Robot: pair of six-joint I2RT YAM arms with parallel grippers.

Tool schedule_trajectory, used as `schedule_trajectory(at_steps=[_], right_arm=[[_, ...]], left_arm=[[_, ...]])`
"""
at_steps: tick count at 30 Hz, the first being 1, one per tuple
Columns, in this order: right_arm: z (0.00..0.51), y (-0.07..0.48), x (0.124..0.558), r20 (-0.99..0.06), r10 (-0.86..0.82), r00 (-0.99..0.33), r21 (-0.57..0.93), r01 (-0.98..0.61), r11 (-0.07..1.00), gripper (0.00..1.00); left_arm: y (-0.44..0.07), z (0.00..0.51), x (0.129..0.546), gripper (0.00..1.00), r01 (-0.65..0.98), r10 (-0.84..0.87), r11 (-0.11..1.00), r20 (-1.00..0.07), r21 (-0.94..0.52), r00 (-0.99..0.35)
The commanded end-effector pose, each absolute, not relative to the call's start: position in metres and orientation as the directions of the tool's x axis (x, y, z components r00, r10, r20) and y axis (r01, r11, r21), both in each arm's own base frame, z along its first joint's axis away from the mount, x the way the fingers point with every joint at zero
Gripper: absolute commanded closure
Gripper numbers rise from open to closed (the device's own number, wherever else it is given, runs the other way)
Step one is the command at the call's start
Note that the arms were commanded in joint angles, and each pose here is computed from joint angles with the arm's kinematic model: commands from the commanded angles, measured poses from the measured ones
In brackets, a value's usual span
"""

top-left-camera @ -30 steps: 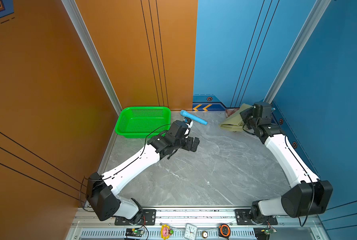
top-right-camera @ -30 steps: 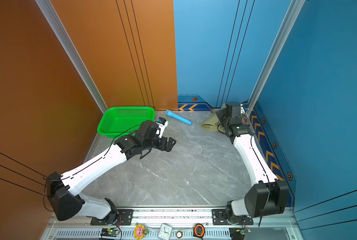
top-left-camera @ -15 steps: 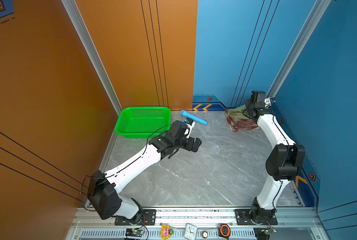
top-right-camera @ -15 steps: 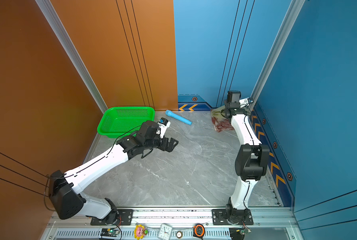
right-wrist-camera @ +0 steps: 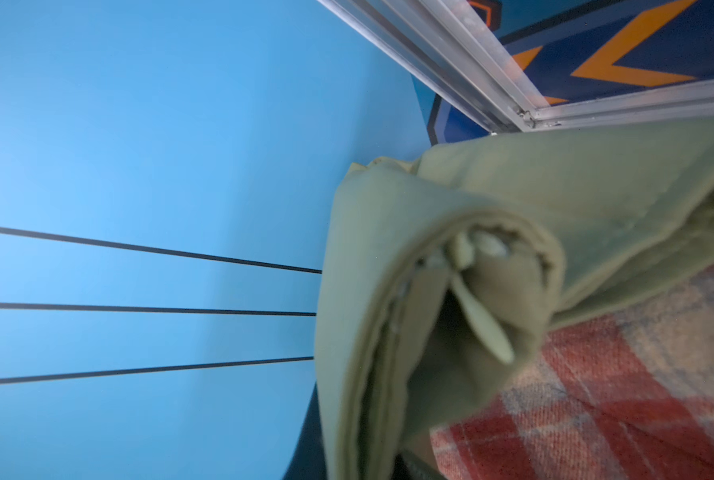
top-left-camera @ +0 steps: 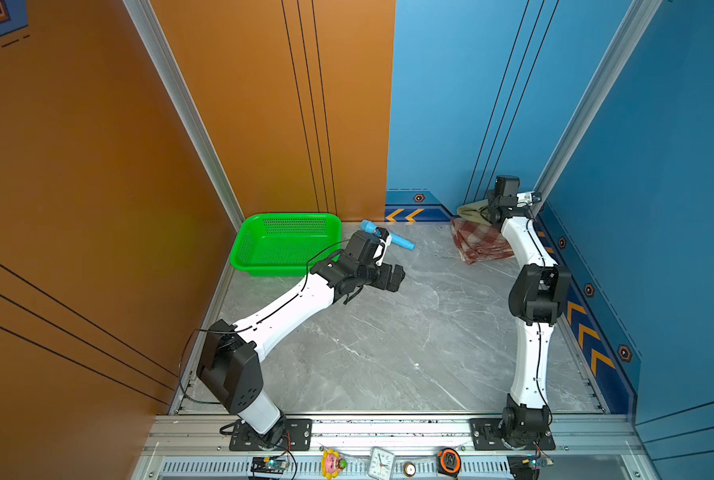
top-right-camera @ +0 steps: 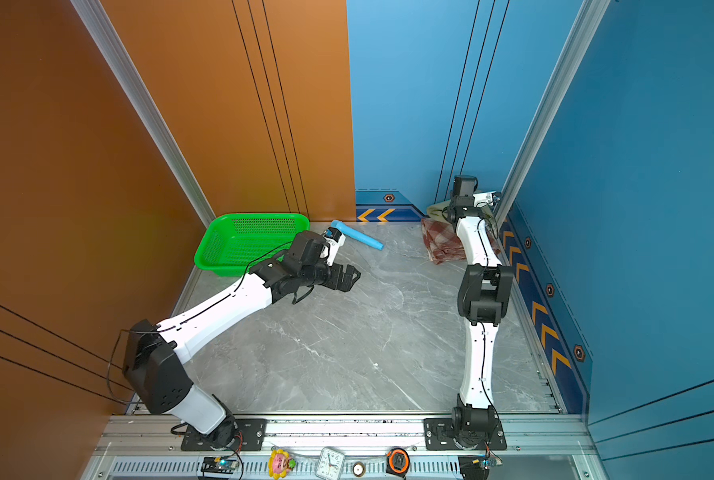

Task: Fold and stack the skirts
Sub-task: 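Release the skirt on the stack and lift the right gripper away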

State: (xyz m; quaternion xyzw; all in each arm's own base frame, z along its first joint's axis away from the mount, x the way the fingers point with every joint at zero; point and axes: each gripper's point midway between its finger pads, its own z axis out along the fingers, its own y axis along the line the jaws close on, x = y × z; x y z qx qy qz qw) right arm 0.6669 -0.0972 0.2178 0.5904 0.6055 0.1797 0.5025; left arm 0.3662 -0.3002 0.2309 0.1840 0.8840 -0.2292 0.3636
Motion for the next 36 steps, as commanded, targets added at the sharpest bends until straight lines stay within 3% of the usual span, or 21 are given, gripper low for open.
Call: schedule_trajectory(at_steps=[1,3,9,13,17,23,29,36], right_arm=[[0.192,-0.108,0.659,-0.367,0.905,0.214,0.792,0.582,0.184,1.00],[0.170,-0.108,0.651,-0.362,0.913,0.187,0.764,0.621,0.175,1.00],[0.140,-0.113,0.619,-0.364,0.926,0.098,0.661,0.728,0.183,0.31],[0.143,-0.110,0.587,-0.382,0.923,0.046,0.607,0.766,0.213,0.01],[0.150,-0.105,0.550,-0.415,0.910,-0.011,0.559,0.785,0.265,0.00],[0.176,-0.089,0.495,-0.519,0.843,-0.142,0.484,0.764,0.427,0.00],[0.207,-0.067,0.441,-0.694,0.663,-0.282,0.382,0.636,0.671,0.00],[0.210,-0.056,0.375,-0.844,0.364,-0.394,0.127,0.513,0.849,0.00]], left_arm=[[-0.304,0.237,0.373,0.02,0.482,0.133,0.825,-0.728,-0.294,-0.672],[-0.304,0.236,0.375,0.02,0.478,0.132,0.827,-0.726,-0.294,-0.675],[-0.299,0.239,0.374,0.02,0.465,0.121,0.835,-0.727,-0.294,-0.676],[-0.290,0.241,0.369,0.02,0.454,0.126,0.847,-0.726,-0.276,-0.677],[-0.270,0.246,0.362,0.02,0.433,0.128,0.868,-0.735,-0.242,-0.666],[-0.212,0.246,0.357,0.02,0.311,0.071,0.928,-0.719,-0.208,-0.692],[-0.133,0.250,0.365,0.02,0.073,-0.122,0.970,-0.719,-0.234,-0.684],[-0.055,0.252,0.358,0.02,-0.110,-0.301,0.950,-0.764,-0.292,-0.570]])
